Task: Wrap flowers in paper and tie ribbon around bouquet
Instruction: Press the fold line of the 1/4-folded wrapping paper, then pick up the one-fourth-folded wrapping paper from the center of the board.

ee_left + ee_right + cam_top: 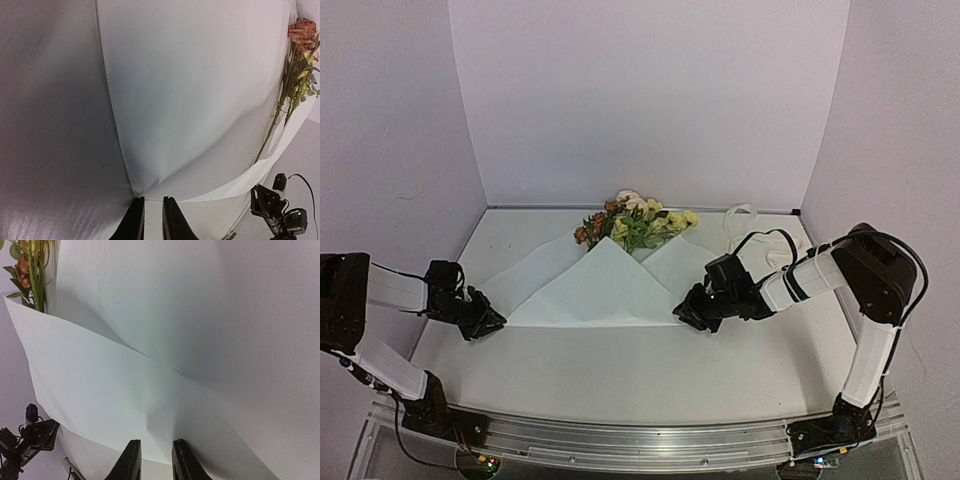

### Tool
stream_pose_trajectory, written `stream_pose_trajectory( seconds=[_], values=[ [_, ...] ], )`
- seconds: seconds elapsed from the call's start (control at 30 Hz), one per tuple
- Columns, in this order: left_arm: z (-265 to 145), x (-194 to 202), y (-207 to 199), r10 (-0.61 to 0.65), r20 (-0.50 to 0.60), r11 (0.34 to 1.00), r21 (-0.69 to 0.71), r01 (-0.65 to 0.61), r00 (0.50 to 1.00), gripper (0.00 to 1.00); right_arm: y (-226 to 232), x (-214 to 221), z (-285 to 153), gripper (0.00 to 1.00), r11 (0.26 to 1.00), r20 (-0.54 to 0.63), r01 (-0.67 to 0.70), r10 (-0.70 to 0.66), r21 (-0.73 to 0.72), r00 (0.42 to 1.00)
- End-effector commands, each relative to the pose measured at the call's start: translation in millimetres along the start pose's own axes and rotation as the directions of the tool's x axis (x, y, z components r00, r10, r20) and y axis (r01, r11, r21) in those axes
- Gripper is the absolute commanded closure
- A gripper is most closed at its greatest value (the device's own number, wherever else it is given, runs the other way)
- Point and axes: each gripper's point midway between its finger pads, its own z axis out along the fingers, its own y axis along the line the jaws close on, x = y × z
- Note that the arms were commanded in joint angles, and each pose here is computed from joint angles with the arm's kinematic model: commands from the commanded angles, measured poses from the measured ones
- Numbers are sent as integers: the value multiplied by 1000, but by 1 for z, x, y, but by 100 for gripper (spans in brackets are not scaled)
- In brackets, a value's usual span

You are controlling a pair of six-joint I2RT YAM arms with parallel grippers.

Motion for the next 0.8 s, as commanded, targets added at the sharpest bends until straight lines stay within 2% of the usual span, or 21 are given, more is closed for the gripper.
stream_pose_trajectory(
  seconds=[0.0,0.13,0.3,0.37,0.5,0.77],
  values=[
    [-5,0,14,2,14,998,-59,-1,1000,84,-30,7,-10,74,994,-14,-34,35,101,999],
    [-27,-3,-29,137,56,991,-18,-136,989,78,-8,-1,-34,63,999,37,-17,16,39,999],
    [-42,9,-95,324,113,946,-21,-324,939,75,-7,-5,-63,45,1000,102,-17,15,15,995],
    [-39,19,-120,378,111,924,21,-383,919,75,-16,-3,-70,44,999,117,-25,22,26,993],
    [-11,53,-167,501,32,858,107,-502,865,76,-40,0,-72,44,997,136,-32,22,75,990],
    [58,107,-221,656,-111,751,196,-631,746,80,-60,2,-61,43,997,170,-61,52,51,984]
  ],
)
